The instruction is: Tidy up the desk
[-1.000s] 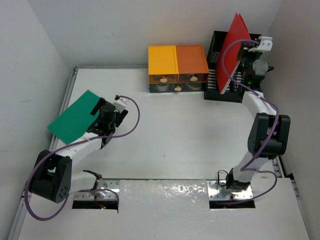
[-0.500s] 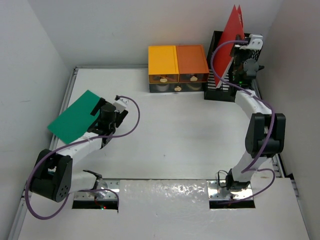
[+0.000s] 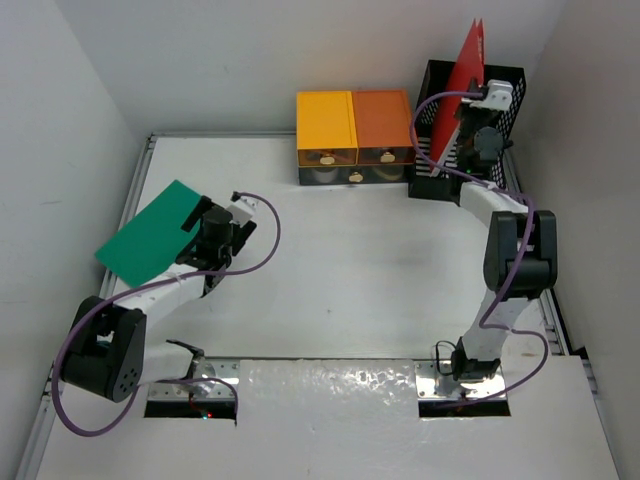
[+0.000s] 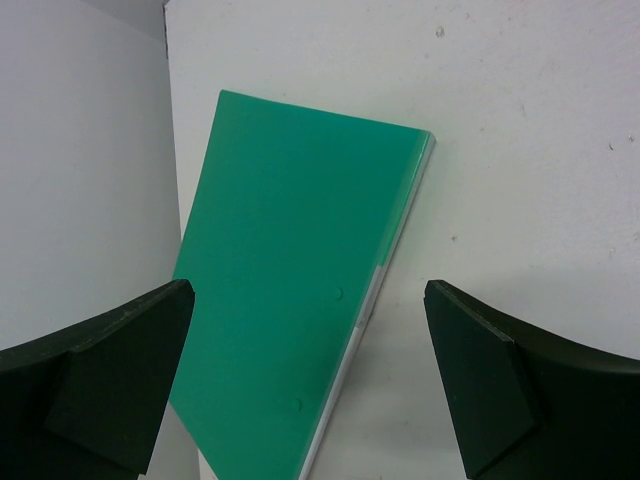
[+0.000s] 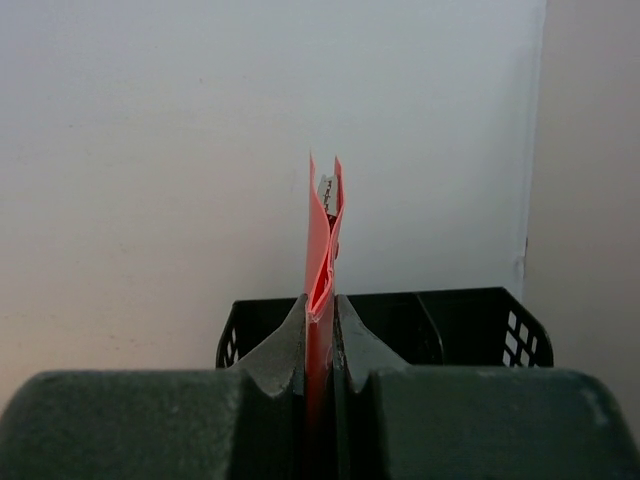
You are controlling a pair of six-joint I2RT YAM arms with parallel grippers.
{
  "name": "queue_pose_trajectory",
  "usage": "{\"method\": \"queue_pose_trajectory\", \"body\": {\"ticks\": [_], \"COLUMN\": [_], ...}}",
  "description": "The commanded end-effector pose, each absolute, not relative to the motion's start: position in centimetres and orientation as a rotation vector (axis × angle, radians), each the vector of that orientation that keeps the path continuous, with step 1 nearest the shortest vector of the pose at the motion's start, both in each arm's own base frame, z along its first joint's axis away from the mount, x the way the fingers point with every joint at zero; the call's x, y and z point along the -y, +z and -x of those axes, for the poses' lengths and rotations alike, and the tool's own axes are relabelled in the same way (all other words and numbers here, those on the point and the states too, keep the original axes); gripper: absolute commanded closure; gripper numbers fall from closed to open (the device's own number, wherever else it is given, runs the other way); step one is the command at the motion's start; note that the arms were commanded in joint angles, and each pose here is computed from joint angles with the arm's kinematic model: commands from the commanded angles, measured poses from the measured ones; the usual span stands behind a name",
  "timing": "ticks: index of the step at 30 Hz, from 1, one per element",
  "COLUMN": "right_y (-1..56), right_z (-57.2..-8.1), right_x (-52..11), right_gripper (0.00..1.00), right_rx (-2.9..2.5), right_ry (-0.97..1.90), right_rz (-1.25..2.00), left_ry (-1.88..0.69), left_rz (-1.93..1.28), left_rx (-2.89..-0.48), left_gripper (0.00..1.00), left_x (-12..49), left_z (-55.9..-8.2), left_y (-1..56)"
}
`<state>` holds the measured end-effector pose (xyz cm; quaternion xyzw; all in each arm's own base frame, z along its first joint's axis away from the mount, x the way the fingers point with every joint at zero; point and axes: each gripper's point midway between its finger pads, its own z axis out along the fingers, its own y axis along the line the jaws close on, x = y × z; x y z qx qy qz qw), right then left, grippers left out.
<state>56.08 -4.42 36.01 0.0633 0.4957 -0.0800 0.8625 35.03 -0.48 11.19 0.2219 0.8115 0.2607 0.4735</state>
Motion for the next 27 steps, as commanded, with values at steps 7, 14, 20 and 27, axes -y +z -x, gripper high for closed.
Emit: {"method": "queue_pose_trajectory", "body": {"ticks": [7,14,20,27], "right_y": [37.1,32.0,28.1,26.7], "right_z": [-55.1,-55.1,-55.6,-56.1], "right_x": [3.1,2.0,1.9,1.7], "right_gripper": [1.00,1.00,1.00,0.45], "right_rx": [-0.934,-1.070,-1.191,-1.329], "right_ry": [-0.191,-0.137,-0.127,-0.119], "right_rz": [-0.129,-0.103,-0.102,-0.094], "left_ry": [0.653,0.639,0.628,0.573], "left_rz": [-0.494,-0.500,-0.509,-0.438], "left_rx": [-1.960,-1.978,-2.101,-2.304], "left_gripper": [0.00,0.00,0.00,0.00], "left_x": [-0.1,0.0,-0.8,-3.7], "left_z": [-35.8,-35.9,-36.1,-35.3], "left_y": [12.4,12.1,10.3,8.1]}}
